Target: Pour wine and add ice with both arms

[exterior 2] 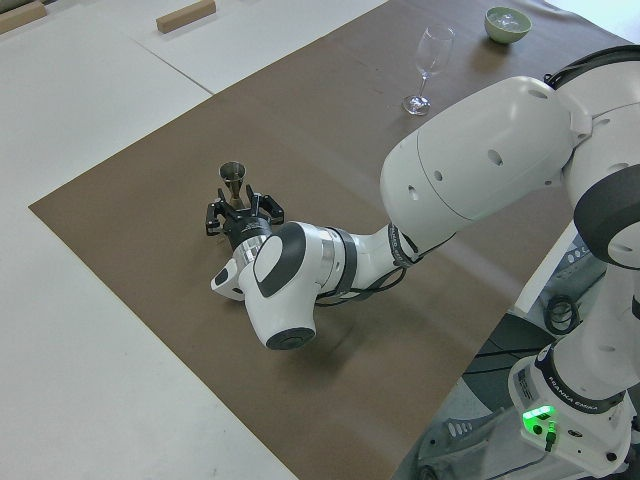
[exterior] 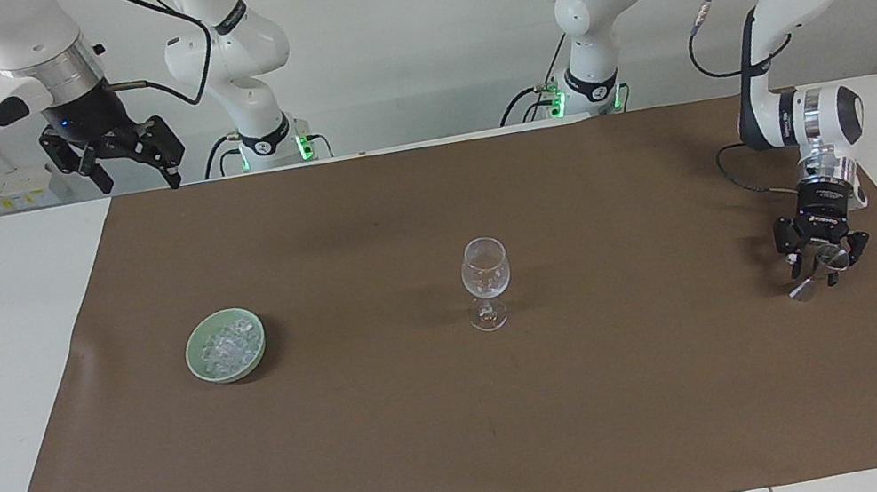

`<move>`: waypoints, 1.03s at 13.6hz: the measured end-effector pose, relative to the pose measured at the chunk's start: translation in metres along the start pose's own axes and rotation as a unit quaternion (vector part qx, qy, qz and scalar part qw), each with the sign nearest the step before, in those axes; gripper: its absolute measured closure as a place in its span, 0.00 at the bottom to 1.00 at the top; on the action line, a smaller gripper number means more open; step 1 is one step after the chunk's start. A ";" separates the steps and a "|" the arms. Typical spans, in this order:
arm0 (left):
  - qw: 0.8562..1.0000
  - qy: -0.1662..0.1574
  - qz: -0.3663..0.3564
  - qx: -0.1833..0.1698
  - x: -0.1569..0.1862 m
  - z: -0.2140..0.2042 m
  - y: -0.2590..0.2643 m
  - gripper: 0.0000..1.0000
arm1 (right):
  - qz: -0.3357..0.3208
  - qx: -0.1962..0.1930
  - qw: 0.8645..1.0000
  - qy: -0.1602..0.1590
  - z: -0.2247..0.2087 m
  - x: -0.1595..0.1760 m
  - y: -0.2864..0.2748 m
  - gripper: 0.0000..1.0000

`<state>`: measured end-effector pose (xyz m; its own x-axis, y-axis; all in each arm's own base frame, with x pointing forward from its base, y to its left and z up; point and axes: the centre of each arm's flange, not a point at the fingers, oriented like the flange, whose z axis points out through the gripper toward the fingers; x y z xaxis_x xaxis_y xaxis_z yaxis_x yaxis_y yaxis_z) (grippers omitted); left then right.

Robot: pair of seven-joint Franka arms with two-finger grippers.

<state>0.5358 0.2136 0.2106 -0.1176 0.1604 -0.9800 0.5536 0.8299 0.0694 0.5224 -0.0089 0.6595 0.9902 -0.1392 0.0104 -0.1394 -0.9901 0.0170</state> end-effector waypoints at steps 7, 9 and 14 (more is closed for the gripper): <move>1.000 -0.002 -0.004 -0.007 0.000 0.000 0.001 0.48 | 0.000 0.000 1.000 0.000 0.000 0.000 0.000 0.00; 1.000 -0.003 -0.005 -0.007 0.001 0.000 0.001 0.49 | 0.000 0.000 1.000 0.000 0.000 0.000 0.000 0.00; 1.000 -0.003 -0.007 -0.010 0.001 0.000 0.001 0.51 | 0.000 0.000 1.000 0.000 0.000 0.000 0.000 0.00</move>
<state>0.5358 0.2147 0.2094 -0.1192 0.1453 -0.9822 0.5353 0.8425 0.0597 0.5224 -0.0089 0.6595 0.9902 -0.1392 0.0104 -0.1394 -0.9901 0.0170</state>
